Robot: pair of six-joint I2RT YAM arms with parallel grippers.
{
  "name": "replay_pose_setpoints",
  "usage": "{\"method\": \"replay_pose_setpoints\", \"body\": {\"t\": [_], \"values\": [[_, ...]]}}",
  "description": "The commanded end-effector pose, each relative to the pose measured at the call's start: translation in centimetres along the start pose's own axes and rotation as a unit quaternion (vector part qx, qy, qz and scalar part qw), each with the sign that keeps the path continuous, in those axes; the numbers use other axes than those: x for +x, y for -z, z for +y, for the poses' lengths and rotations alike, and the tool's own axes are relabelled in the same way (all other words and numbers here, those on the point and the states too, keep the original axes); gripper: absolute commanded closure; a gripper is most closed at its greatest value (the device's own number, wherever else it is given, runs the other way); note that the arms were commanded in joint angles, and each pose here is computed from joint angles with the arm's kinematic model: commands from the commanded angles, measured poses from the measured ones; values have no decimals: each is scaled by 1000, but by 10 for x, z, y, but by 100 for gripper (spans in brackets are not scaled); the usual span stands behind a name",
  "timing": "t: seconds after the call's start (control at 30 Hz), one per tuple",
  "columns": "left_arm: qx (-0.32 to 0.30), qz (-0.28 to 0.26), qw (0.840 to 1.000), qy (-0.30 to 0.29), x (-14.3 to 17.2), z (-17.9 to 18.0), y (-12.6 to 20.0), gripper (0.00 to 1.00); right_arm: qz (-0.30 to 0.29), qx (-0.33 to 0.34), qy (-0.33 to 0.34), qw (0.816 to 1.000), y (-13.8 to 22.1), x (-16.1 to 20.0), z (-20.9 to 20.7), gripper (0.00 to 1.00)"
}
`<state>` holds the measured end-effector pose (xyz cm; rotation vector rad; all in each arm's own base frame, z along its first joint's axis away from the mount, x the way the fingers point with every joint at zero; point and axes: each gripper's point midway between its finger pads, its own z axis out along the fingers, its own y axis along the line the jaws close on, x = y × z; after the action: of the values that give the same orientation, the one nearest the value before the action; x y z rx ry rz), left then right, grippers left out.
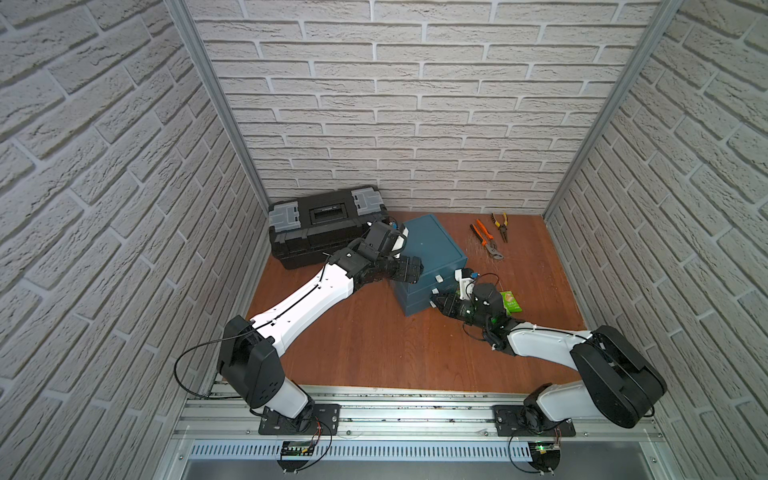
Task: Take the cookies out of the drawer
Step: Open the drawer in the storage box.
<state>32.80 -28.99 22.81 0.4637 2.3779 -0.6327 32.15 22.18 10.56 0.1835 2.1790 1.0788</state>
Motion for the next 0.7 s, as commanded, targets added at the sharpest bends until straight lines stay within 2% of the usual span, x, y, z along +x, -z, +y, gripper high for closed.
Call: {"method": "replay_pose_setpoints", "body": {"t": [0.0, 0.07, 0.27, 0.67], "values": [[1, 24, 1000, -15, 15, -1, -4, 2, -18, -25, 23, 999, 0, -17, 23, 91], [2, 24, 1000, -14, 15, -2, -5, 2, -14, -20, 30, 999, 3, -16, 24, 97], [1, 26, 1000, -17, 15, -1, -4, 2, -5, 9, 40, 999, 13, -11, 19, 97], [-15, 26, 999, -30, 10, 1, 6, 2, 16, 40, 37, 998, 39, 30, 11, 97]]}}
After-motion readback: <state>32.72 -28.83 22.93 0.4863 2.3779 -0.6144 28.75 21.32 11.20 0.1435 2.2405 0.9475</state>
